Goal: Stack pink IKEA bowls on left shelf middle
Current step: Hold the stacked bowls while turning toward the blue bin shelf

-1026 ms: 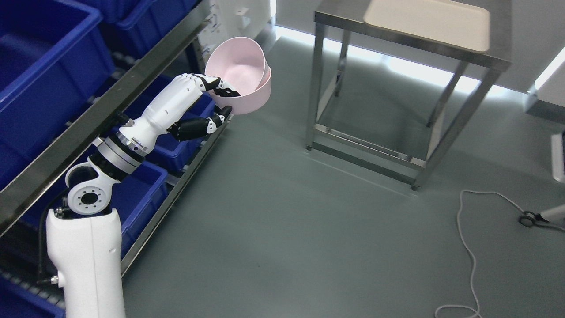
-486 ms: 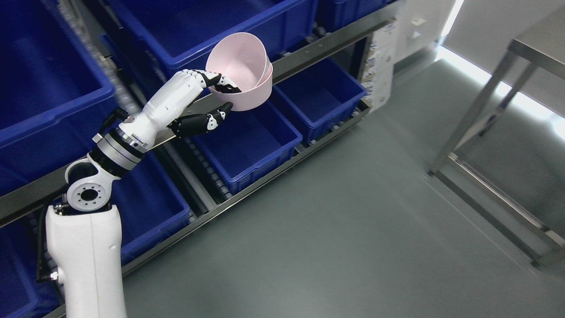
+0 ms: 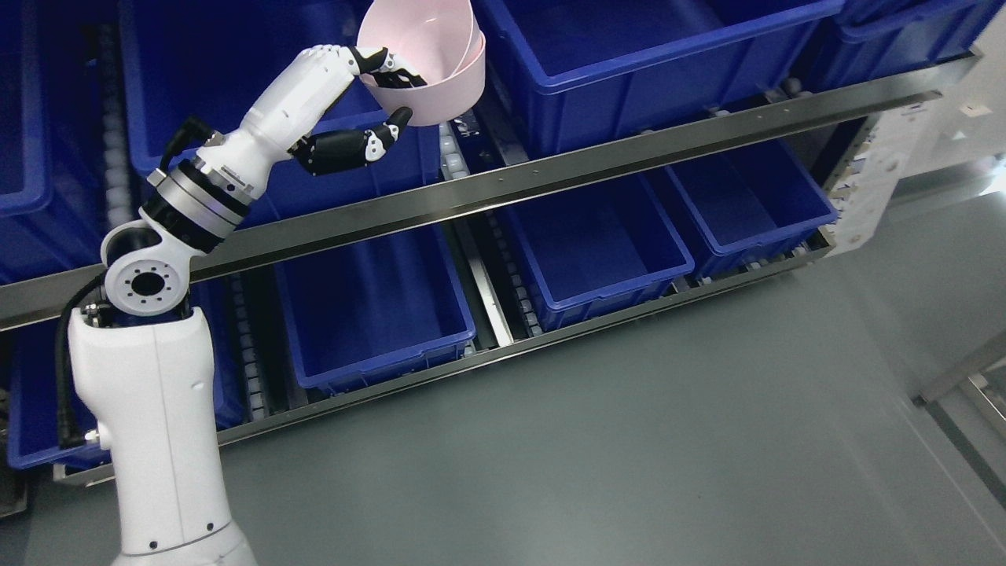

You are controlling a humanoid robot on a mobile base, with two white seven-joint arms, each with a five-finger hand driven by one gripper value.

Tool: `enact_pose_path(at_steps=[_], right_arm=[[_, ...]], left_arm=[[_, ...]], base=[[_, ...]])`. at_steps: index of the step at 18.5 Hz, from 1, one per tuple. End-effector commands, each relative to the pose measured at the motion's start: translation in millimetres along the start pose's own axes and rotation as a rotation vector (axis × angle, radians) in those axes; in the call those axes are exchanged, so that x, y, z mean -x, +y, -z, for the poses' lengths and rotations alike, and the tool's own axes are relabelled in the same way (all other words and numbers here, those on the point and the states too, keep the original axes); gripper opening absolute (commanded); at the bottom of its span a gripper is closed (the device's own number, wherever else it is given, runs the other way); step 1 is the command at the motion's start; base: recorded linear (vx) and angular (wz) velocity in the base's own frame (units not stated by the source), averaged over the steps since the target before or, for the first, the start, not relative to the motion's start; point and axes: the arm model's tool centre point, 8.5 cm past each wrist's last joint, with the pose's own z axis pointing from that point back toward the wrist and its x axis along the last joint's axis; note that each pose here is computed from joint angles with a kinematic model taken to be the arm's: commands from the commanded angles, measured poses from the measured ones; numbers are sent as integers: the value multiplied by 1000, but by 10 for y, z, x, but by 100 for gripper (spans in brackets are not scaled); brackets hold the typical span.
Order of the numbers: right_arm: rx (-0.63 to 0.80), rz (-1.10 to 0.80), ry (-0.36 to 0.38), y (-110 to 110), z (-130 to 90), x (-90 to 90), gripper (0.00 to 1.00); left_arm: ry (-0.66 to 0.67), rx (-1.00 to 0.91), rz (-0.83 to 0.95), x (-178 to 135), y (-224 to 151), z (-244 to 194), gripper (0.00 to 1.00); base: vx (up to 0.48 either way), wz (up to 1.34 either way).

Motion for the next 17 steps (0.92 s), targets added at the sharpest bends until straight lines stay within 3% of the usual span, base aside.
enact_pose_path(at_steps=[1,7,15,17], right_arm=[[17,11,-5,-114,6,71,100],[17,11,-4,-114,6,72,100],[17,11,-4,-114,6,72,100],[17,11,-4,-114,6,72,100]], left_arm=[[72,66,65,256,246,257,4],[150,203,49,609,48,431,5],[167,209,47,700,141,484,5],[215,232,43,880,172,359,5]], base=[[-35,470],[-3,222],[18,36],[10,39]])
